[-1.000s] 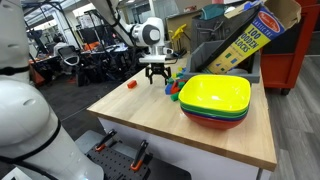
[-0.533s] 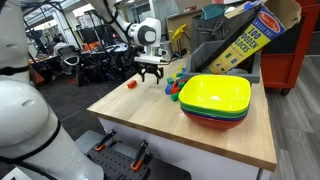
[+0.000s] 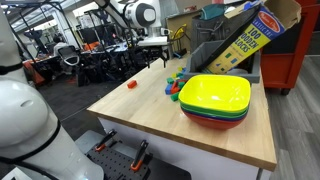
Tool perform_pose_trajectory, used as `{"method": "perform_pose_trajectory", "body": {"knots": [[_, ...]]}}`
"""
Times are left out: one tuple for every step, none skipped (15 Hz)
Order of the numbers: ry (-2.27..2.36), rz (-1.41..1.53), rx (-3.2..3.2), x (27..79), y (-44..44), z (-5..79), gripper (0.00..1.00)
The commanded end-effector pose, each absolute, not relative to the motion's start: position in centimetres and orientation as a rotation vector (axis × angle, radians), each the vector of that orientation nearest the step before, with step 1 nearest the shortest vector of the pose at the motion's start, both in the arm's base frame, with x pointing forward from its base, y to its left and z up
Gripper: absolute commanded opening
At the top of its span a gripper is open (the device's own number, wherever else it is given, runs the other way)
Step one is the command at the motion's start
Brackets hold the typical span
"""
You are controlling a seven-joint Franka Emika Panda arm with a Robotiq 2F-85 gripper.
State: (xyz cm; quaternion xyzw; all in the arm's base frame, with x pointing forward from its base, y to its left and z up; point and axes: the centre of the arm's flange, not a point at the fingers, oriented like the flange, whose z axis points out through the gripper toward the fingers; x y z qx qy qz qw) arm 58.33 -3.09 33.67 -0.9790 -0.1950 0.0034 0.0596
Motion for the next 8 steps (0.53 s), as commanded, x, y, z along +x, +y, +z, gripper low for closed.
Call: {"method": "perform_pose_trajectory", "body": {"knots": [[-0.753, -0.035, -2.974, 59.7, -4.5, 35.2, 1.0], [-0.702, -0.009, -3.012, 60.1, -4.4, 35.5, 1.0], [-0.678, 0.015, -3.047, 60.1, -4.4, 35.9, 1.0], [-0.684, 0.013, -3.04, 59.6, -4.3, 36.5, 1.0], [-0.66, 0.003, -3.023, 58.9, -4.0, 37.3, 1.0], [-0.627, 0.003, -2.989, 57.7, -3.6, 38.3, 1.0], [-0.591, 0.01, -2.97, 57.1, -3.4, 38.8, 1.0], [-0.649, 0.003, -2.993, 58.9, -3.7, 36.4, 1.0]]}}
